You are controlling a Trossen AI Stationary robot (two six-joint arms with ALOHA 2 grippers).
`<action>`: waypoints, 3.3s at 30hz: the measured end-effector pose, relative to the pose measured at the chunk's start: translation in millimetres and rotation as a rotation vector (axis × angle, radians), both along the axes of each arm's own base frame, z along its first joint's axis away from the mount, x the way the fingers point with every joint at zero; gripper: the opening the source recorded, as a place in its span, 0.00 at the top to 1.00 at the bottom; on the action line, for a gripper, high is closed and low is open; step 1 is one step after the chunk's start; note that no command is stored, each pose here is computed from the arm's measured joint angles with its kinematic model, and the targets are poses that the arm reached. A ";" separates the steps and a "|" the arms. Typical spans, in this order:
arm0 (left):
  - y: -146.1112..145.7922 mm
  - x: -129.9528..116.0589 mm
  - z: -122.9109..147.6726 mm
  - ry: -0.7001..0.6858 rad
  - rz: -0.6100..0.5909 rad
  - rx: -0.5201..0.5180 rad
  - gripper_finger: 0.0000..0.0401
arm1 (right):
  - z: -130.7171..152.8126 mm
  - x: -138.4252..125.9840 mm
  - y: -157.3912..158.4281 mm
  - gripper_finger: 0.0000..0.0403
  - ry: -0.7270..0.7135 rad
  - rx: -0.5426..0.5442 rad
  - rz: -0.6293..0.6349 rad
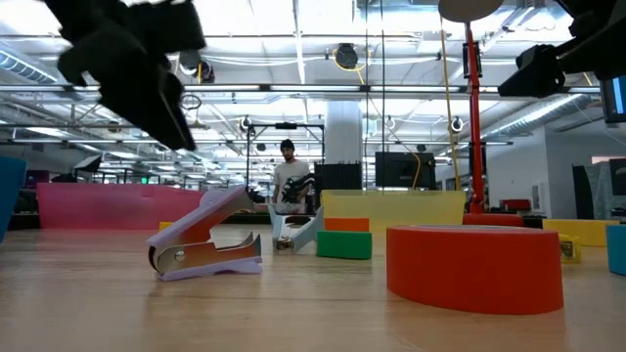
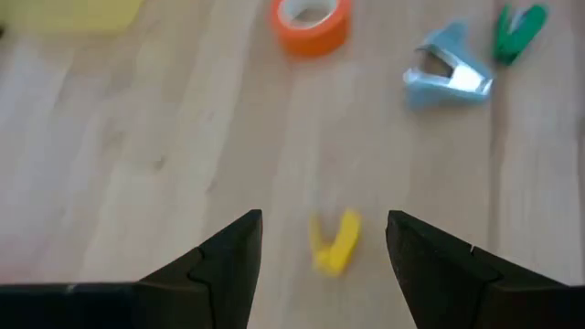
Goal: Pick and place Stapler, Stapler remover, tape
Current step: Put the left yellow stapler into the pink bin
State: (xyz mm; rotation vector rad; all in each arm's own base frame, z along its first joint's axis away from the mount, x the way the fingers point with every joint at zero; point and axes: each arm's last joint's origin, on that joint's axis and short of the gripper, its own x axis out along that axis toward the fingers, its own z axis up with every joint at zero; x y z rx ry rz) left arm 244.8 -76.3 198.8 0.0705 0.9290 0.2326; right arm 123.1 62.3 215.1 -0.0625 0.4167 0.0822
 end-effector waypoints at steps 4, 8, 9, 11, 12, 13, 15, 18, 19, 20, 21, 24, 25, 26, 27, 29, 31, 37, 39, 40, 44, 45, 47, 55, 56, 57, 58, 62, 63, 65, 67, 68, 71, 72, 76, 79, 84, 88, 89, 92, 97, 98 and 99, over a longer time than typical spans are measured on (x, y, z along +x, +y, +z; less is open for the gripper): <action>-3.3 8.8 -22.7 0.070 0.003 0.048 0.42 | -0.6 0.5 0.3 0.15 0.004 -0.001 0.000; 0.6 16.3 -41.5 0.138 0.020 0.079 0.42 | -0.1 0.2 0.1 0.15 0.001 0.005 -0.002; 2.5 18.3 -45.0 0.145 0.029 0.082 0.42 | -0.2 0.1 0.1 0.14 0.002 0.005 -0.002; 6.7 20.5 -49.2 0.161 0.046 0.085 0.42 | 0.7 0.3 0.2 0.14 -0.008 0.011 -0.004; 9.1 21.3 -50.1 0.163 0.056 0.088 0.42 | 0.9 0.3 0.2 0.14 -0.009 0.012 -0.004; 10.8 22.7 -50.4 0.158 0.063 0.083 0.42 | 0.7 0.2 0.1 0.15 -0.007 0.011 -0.003; 14.0 23.7 -51.3 0.165 0.069 0.069 0.42 | 1.1 0.4 0.3 0.15 -0.012 0.014 -0.003; 17.6 25.2 -51.1 0.170 0.069 0.029 0.42 | 1.3 0.5 0.3 0.15 -0.013 0.015 -0.003; 18.3 25.0 -51.5 0.177 0.067 0.016 0.42 | 1.3 0.5 0.3 0.15 -0.013 0.016 -0.003; 19.4 25.0 -51.7 0.183 0.066 0.006 0.42 | 1.3 0.5 0.3 0.15 -0.014 0.016 -0.003; 19.9 25.3 -51.7 0.184 0.065 -0.005 0.42 | 1.3 0.5 0.3 0.14 -0.013 0.016 -0.003; 21.3 25.9 -51.7 0.186 0.063 -0.025 0.42 | 1.3 0.5 0.3 0.14 -0.014 0.016 -0.003; 21.5 25.9 -51.7 0.186 0.064 -0.025 0.42 | 1.3 0.5 0.3 0.15 -0.013 0.016 -0.003; 21.5 26.0 -51.7 0.187 0.063 -0.026 0.42 | 1.3 0.5 0.3 0.15 -0.013 0.016 -0.003; 21.4 26.0 -51.7 0.187 0.063 -0.026 0.42 | 1.3 0.5 0.3 0.15 -0.014 0.016 -0.003; 21.2 26.0 -51.7 0.188 0.060 -0.035 0.42 | 1.3 0.5 0.3 0.15 -0.013 0.016 -0.003; 21.0 26.4 -51.6 0.180 0.072 -0.046 0.42 | 1.3 0.5 0.3 0.15 -0.013 0.016 -0.003; 21.0 26.3 -43.4 0.134 0.083 -0.066 0.42 | 1.4 0.6 0.4 0.15 -0.014 0.017 -0.003; 21.3 25.2 -40.5 0.127 0.082 -0.069 0.42 | 2.0 0.8 0.5 0.15 -0.020 0.020 -0.003; 21.1 25.4 -39.2 0.118 0.079 -0.074 0.42 | 2.0 0.8 0.5 0.15 -0.020 0.020 -0.003; 18.4 24.6 -40.2 0.139 0.038 -0.078 0.42 | 1.9 0.7 0.5 0.15 -0.020 0.020 -0.003; 17.1 25.4 -41.9 0.145 0.022 -0.084 0.42 | 1.9 0.7 0.5 0.14 -0.020 0.020 -0.003; 16.4 25.5 -45.6 0.168 0.010 -0.092 0.42 | 1.9 0.8 0.5 0.14 -0.020 0.020 -0.003; 16.6 24.9 -49.4 0.196 0.002 -0.087 0.42 | 2.1 1.0 0.6 0.15 -0.024 0.023 -0.003; 16.6 24.6 -49.6 0.199 0.001 -0.085 0.42 | 2.1 1.0 0.6 0.15 -0.025 0.023 -0.003; 16.9 24.3 -49.7 0.204 0.000 -0.083 0.42 | 2.2 1.0 0.6 0.14 -0.025 0.023 -0.003; 17.1 23.7 -49.9 0.211 -0.003 -0.079 0.42 | 2.2 1.0 0.6 0.14 -0.025 0.023 -0.003; 16.8 25.1 -51.6 0.208 -0.003 -0.080 0.42 | 2.2 1.0 0.6 0.15 -0.025 0.023 -0.003; 16.8 25.9 -53.2 0.210 -0.003 -0.081 0.42 | 2.2 1.0 0.6 0.15 -0.025 0.023 -0.003; 16.4 26.7 -58.1 0.229 -0.006 -0.086 0.42 | 2.2 1.0 0.6 0.15 -0.025 0.024 -0.004; 16.2 31.1 -66.0 0.235 -0.010 -0.104 0.42 | 2.2 1.0 0.6 0.15 -0.024 0.030 -0.006; 16.1 33.6 -69.1 0.237 -0.015 -0.107 0.42 | 2.1 1.0 0.7 0.15 -0.024 0.031 -0.005; 18.1 37.5 -78.2 0.248 -0.012 -0.099 0.42 | 2.0 1.1 0.7 0.14 -0.023 0.030 -0.006; 19.3 38.9 -79.0 0.242 -0.007 -0.101 0.42 | 2.1 1.1 0.7 0.15 -0.023 0.033 -0.007; 24.3 41.7 -80.2 0.226 0.004 -0.112 0.44 | 2.1 1.1 0.7 0.15 -0.022 0.047 -0.013; 25.7 41.9 -80.5 0.236 -0.015 -0.134 0.53 | 2.1 1.0 0.7 0.15 -0.022 0.047 -0.013; 25.2 41.9 -80.8 0.244 -0.035 -0.159 0.69 | 2.0 1.1 0.7 0.15 -0.022 0.047 -0.013; 25.7 41.0 -81.3 0.252 -0.033 -0.151 0.74 | 2.0 1.1 0.7 0.15 -0.022 0.047 -0.013; 25.9 41.0 -81.4 0.251 -0.031 -0.145 0.74 | 2.0 1.1 0.7 0.15 -0.022 0.047 -0.013; 26.3 40.8 -81.3 0.249 -0.027 -0.124 0.71 | 2.0 1.0 0.7 0.15 -0.022 0.047 -0.013; 27.7 41.2 -77.0 0.217 -0.011 -0.091 0.60 | 2.0 1.0 0.7 0.15 -0.022 0.047 -0.013; 27.9 41.2 -75.4 0.209 -0.009 -0.087 0.58 | 2.0 1.0 0.7 0.15 -0.022 0.047 -0.013; 28.1 40.9 -74.1 0.205 -0.008 -0.085 0.55 | 2.0 1.0 0.7 0.15 -0.022 0.047 -0.013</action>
